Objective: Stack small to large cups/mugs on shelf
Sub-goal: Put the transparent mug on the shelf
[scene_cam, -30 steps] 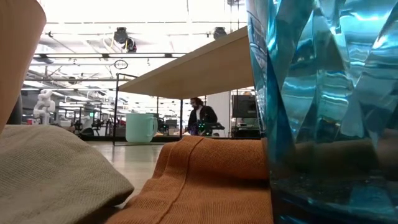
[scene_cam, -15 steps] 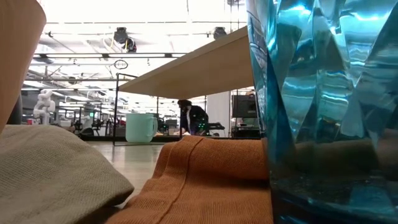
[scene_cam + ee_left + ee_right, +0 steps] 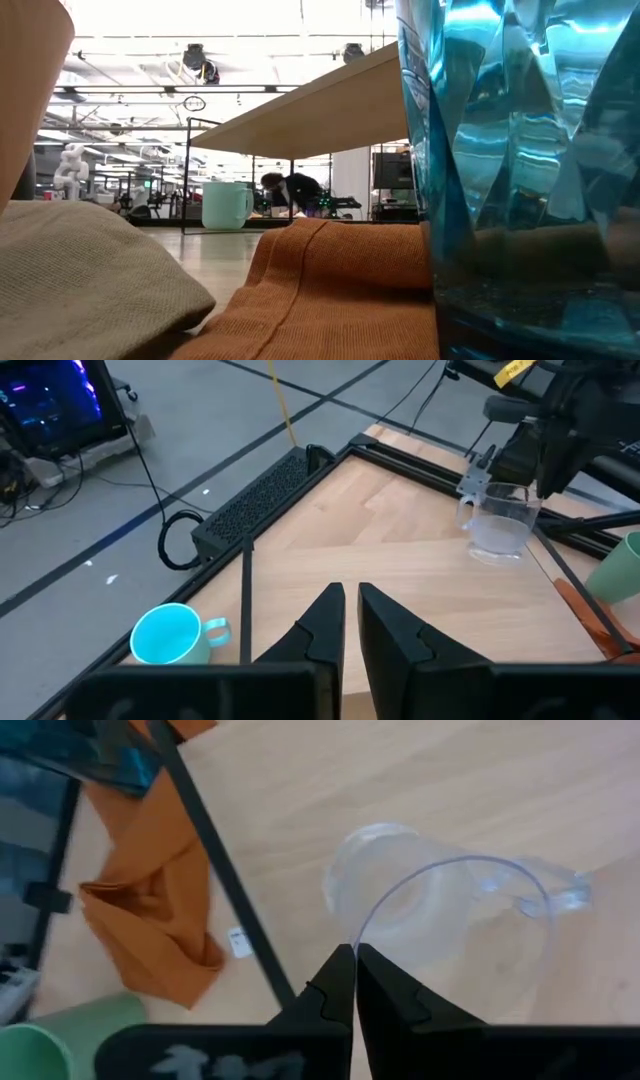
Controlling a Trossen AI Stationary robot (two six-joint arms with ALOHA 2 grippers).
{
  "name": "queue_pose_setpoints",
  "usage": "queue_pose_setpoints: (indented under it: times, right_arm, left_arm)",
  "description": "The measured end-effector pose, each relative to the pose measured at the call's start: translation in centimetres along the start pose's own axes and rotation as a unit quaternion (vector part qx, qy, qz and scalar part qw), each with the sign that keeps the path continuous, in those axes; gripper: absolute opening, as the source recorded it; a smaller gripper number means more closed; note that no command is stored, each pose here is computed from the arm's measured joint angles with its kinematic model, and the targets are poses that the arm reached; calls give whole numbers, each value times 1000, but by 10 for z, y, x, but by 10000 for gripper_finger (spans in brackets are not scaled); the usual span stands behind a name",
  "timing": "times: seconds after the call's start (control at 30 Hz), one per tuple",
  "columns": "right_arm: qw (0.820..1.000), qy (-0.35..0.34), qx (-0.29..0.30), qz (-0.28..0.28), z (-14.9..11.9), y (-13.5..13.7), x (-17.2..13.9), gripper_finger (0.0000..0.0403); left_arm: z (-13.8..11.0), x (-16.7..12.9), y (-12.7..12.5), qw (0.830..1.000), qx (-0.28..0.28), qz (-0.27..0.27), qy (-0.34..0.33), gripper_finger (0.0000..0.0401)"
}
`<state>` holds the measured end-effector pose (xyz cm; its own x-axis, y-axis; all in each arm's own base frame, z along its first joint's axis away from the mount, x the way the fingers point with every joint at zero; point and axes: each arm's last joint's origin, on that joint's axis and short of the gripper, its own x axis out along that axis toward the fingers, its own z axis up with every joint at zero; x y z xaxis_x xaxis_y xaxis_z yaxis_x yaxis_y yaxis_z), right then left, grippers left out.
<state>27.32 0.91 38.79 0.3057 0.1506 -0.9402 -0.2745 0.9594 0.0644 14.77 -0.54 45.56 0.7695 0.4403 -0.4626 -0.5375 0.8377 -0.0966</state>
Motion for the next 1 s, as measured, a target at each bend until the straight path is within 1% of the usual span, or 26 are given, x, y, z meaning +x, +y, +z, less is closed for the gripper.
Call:
queue_pose_setpoints:
  times: [0.07,0.17,0.37,0.67,0.87,1.0]
  right_arm:
    - [1000,18,-10,-15,2,1,-2,0]
    - [998,51,-19,-22,5,4,-2,0]
    - [997,60,-53,-12,13,15,6,0]
    - [996,68,-59,-1,18,31,13,0]
    - [995,83,-64,2,18,33,22,0]
    - [992,107,-61,3,15,32,33,0]
  left_arm:
    - [0,0,0,1000,2,0,0,33]
    - [0,0,0,1000,4,0,0,33]
    - [-2,0,1,1000,14,4,9,33]
    - [-3,0,1,1000,15,5,14,33]
    - [-3,0,1,1000,11,4,14,33]
    - [-3,0,0,1000,9,-10,21,33]
